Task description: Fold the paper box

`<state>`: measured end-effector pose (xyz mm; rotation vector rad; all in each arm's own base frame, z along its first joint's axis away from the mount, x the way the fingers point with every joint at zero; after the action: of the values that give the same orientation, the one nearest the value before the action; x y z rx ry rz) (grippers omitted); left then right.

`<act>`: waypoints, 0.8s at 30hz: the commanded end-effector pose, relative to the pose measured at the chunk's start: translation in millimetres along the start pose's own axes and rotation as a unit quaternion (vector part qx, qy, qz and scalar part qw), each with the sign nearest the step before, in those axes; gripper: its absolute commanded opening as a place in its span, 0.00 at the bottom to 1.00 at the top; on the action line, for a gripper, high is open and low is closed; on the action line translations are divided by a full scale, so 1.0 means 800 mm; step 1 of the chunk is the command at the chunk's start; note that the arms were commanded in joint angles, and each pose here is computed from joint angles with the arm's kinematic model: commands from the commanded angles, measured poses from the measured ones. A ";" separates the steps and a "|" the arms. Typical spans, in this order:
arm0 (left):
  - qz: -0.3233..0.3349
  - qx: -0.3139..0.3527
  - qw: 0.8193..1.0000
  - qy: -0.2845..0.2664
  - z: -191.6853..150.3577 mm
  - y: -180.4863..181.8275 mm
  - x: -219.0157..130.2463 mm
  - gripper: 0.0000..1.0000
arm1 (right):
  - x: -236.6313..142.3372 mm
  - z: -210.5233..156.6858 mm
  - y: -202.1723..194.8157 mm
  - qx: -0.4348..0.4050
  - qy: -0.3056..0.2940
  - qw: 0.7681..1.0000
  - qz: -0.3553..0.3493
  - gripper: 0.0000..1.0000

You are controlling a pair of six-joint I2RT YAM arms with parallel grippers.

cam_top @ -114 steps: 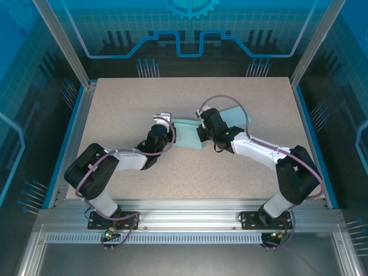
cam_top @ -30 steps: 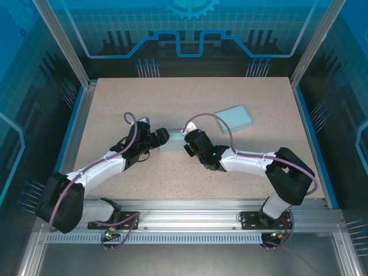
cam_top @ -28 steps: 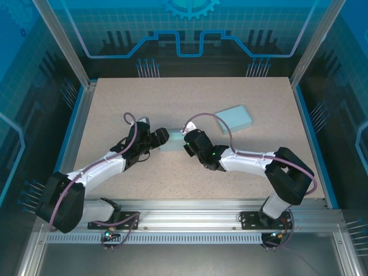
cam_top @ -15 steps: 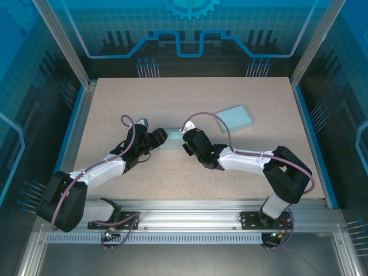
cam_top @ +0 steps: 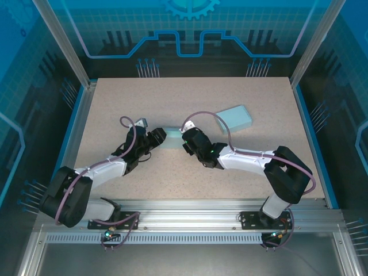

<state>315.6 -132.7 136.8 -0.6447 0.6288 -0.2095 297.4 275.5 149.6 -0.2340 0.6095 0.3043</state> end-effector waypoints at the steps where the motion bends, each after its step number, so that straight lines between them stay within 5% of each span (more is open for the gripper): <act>1: 0.077 -0.030 0.992 0.096 -0.067 0.059 0.004 0.50 | -0.018 0.004 0.006 0.014 0.017 0.999 0.023 0.18; 12: 0.075 -0.038 0.993 0.084 -0.072 0.066 0.008 0.45 | -0.052 0.043 -0.028 0.120 0.006 0.992 0.040 0.37; 24: 0.067 -0.034 0.994 0.082 -0.065 0.058 0.009 0.45 | -0.017 0.103 -0.071 0.274 0.092 0.947 0.141 0.65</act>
<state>318.3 -135.0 129.5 -0.7017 0.5847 -0.2295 347.8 229.9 239.4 0.3072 0.7645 0.3109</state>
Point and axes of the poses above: each hand's point on the last joint's axis, 136 mm out from that joint toward the fingers, its own x axis out along the fingers, its own y axis along the line the jaws close on, z = x × y, the point moved 5 cm from there along -x, back along the fingers, and after that the axes turned 9 degrees about x, right-handed, at the moved point
